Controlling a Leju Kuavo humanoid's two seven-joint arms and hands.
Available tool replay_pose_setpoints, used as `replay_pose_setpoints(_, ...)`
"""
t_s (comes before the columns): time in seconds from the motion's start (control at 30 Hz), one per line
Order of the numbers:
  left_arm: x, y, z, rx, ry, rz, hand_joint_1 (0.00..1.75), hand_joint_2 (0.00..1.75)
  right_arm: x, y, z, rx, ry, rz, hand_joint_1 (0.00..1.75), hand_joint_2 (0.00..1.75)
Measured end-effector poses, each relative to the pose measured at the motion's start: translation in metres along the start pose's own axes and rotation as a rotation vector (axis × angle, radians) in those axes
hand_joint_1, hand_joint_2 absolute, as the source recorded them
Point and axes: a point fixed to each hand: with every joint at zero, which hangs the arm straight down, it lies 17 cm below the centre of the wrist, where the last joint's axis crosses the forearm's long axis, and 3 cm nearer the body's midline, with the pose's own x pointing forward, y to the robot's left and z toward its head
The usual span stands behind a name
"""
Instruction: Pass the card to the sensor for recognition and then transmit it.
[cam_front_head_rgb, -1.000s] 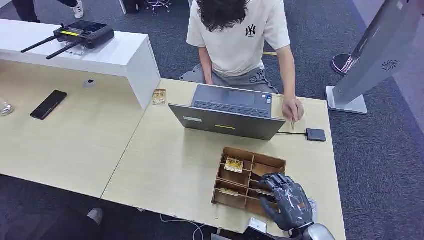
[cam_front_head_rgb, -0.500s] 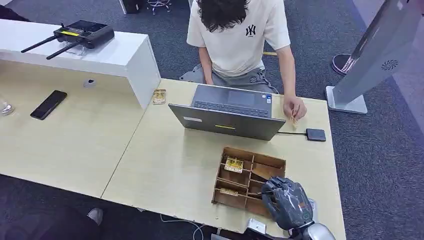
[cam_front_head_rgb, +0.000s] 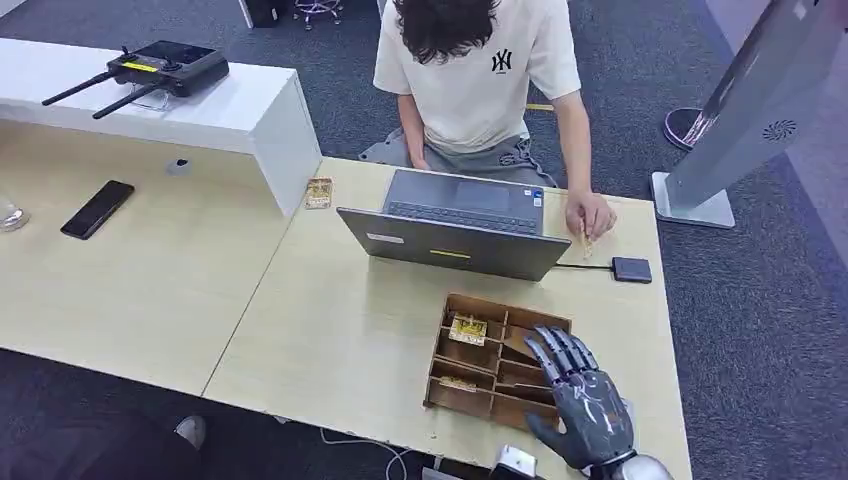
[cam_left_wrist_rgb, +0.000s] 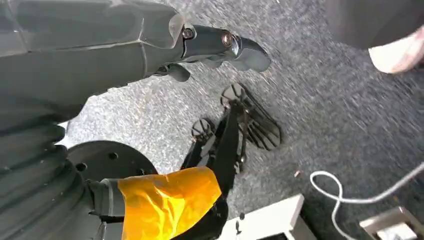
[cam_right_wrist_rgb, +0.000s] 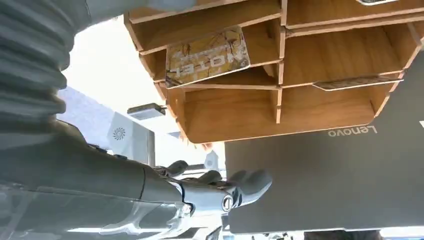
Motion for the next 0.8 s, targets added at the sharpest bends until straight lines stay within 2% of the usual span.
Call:
replay_pose_setpoints(0.07,-0.001,-0.001,0.0,-0.003,0.001,0.0,0.0,1.75,0.0,0.0,0.0,0.0,0.0,0.001,0.24,1.75)
replay_pose_setpoints(0.1,-0.001,-0.002,0.0,-0.005,0.001,0.0,0.0,1.75,0.0,0.0,0.0,0.0,0.0,0.001,0.44,1.75)
replay_pose_setpoints(0.13,-0.001,-0.002,0.0,-0.006,0.001,0.0,0.0,1.75,0.0,0.0,0.0,0.001,0.0,0.001,0.79,1.75)
replay_pose_setpoints(0.17,-0.002,-0.003,0.001,-0.01,0.002,0.001,0.0,1.75,0.0,0.0,0.0,0.002,0.0,0.001,1.33,1.75)
replay_pose_setpoints(0.23,-0.002,-0.009,0.002,-0.029,-0.004,0.002,0.0,1.75,0.0,0.001,0.001,0.005,0.0,0.004,1.64,1.75)
replay_pose_setpoints(0.5,-0.002,-0.014,0.002,-0.037,-0.008,0.008,0.0,1.75,-0.002,0.003,-0.001,0.016,-0.012,0.014,1.75,1.75)
replay_pose_setpoints(0.8,-0.001,-0.014,0.002,-0.038,-0.007,0.01,0.0,1.75,-0.008,0.003,-0.006,0.019,-0.016,0.021,1.75,1.75)
